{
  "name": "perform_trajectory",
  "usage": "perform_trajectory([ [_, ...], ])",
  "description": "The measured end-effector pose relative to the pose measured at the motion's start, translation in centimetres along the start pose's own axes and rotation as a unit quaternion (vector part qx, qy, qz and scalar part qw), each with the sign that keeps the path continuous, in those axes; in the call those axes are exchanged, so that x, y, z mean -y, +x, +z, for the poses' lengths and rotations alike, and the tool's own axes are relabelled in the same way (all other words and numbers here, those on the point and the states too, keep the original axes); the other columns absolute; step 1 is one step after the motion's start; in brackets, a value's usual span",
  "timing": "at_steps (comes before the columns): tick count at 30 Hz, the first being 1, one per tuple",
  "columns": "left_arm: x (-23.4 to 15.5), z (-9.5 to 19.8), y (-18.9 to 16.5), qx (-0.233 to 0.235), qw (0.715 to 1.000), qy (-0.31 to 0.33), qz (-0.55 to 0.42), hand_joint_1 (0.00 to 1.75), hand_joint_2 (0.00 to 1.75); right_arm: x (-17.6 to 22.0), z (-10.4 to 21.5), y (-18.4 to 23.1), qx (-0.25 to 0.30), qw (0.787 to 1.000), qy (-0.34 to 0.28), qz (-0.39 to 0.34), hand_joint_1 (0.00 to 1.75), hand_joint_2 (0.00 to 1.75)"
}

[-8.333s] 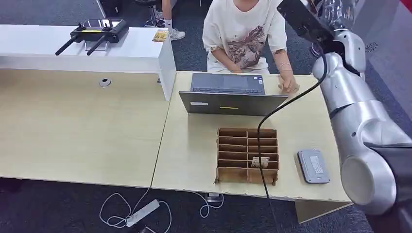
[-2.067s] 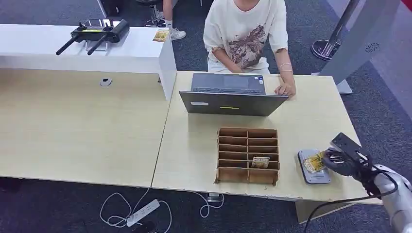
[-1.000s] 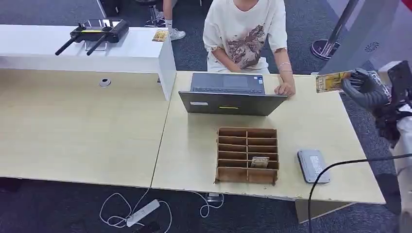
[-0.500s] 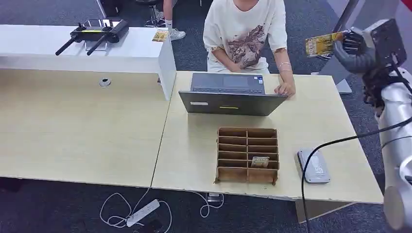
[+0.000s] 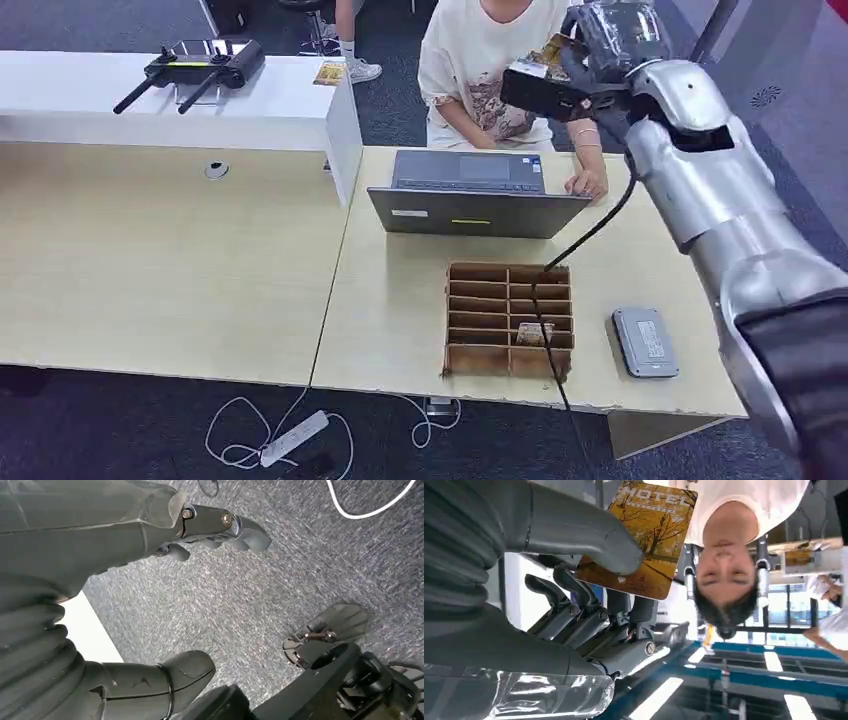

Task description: Pass the card to the sensor for recognition and then transmit it.

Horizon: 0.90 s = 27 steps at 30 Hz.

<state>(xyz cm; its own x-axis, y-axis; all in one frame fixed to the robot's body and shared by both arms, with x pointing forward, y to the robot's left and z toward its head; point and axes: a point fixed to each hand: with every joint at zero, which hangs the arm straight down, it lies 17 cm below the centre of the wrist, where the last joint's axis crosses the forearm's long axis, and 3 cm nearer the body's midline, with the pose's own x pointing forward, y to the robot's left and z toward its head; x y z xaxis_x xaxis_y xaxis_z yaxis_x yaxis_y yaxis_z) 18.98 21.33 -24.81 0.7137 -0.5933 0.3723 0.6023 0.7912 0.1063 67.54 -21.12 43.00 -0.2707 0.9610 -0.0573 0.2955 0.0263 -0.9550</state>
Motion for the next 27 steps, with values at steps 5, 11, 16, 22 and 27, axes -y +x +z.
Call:
perform_trajectory([
  [5, 0.3, 0.1, -0.2, -0.003, 1.000, -0.008, -0.004, 0.00, 1.75, -1.3, -0.6, 3.4, 0.014, 0.998, 0.024, 0.054, 1.75, 1.75],
  [11, 0.4, 0.1, -0.3, -0.005, 1.000, -0.012, -0.003, 0.00, 1.75, -2.7, -0.5, 4.9, 0.021, 0.996, 0.045, 0.081, 1.75, 1.75],
  [16, 0.3, 0.1, -0.3, -0.006, 1.000, -0.011, 0.000, 0.00, 1.75, -3.3, -0.5, 4.9, 0.018, 0.995, 0.052, 0.087, 1.75, 1.75],
  [22, 0.6, 0.1, -0.3, -0.011, 1.000, -0.020, -0.015, 0.00, 1.75, -3.7, -0.4, 4.0, 0.004, 0.988, 0.061, 0.140, 1.75, 1.75],
  [27, 0.5, 0.1, 0.5, -0.007, 0.999, -0.022, -0.023, 0.00, 1.75, -3.9, -0.3, 3.3, -0.008, 0.986, 0.065, 0.153, 1.75, 1.75],
])
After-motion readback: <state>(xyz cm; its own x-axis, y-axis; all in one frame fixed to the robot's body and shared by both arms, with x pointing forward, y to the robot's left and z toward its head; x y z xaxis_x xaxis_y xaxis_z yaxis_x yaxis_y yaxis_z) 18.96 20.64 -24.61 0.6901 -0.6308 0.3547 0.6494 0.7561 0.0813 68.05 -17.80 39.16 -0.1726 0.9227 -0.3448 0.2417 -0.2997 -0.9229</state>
